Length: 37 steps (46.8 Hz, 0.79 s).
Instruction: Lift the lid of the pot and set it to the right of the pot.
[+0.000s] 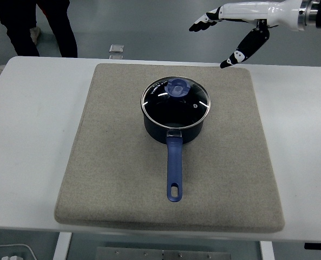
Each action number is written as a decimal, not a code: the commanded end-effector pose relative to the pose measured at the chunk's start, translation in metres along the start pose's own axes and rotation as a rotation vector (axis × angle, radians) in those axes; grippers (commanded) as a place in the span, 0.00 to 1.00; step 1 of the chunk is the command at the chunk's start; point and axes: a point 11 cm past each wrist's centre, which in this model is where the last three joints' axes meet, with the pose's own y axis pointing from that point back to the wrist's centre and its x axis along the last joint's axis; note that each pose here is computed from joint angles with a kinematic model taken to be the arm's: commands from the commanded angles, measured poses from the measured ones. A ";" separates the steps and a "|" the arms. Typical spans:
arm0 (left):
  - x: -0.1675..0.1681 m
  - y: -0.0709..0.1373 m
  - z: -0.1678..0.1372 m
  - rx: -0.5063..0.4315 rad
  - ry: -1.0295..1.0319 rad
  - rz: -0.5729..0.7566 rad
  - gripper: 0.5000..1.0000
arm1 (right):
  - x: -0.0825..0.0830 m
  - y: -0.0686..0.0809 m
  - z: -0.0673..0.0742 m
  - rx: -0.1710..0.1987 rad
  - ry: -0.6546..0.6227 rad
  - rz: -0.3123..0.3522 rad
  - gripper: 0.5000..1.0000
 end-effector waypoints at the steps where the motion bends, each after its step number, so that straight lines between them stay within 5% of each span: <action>1: 0.000 0.000 0.000 0.001 0.000 0.000 1.00 | -0.003 -0.005 -0.003 0.014 0.029 -0.002 0.81; 11: 0.000 0.000 0.000 0.001 0.000 0.000 1.00 | -0.010 -0.013 -0.012 0.052 0.038 -0.010 0.81; 37: 0.000 0.000 0.000 -0.001 0.000 0.000 1.00 | -0.036 -0.021 -0.003 0.053 -0.025 -0.023 0.83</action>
